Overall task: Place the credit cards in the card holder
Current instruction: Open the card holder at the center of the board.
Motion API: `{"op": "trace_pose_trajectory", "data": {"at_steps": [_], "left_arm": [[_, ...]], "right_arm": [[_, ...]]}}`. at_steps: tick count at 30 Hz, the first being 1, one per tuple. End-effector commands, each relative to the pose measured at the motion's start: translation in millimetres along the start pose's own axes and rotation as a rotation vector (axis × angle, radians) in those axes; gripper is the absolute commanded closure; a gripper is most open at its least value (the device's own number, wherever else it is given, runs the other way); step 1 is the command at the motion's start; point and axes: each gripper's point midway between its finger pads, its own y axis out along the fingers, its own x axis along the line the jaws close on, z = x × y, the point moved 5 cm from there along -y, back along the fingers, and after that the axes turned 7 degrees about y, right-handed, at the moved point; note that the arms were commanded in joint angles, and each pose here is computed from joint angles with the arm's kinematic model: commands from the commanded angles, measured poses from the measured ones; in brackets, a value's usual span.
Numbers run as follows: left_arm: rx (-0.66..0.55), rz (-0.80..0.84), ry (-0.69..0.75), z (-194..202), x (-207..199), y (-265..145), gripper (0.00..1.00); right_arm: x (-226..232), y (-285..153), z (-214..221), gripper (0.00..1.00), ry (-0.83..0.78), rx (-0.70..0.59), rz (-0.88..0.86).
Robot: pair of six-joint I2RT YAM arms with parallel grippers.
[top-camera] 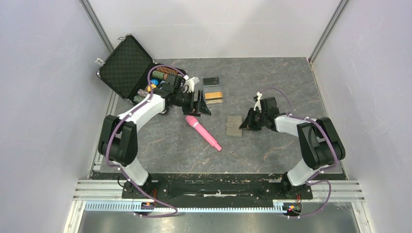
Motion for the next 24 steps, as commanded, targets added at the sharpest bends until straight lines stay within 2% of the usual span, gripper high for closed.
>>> {"op": "trace_pose_trajectory", "data": {"at_steps": [1,11,24], "left_arm": [[-0.012,0.000,0.004,-11,-11,-4,0.14],[0.111,-0.055,-0.008,-6,-3,20,0.18],[0.216,-0.026,-0.043,-8,-2,47,0.15]], "right_arm": [[-13,8,12,1.00,0.002,0.043,0.064],[44,-14,-20,1.00,-0.097,-0.002,-0.065],[105,-32,-6,1.00,-0.097,0.042,-0.181]]}}
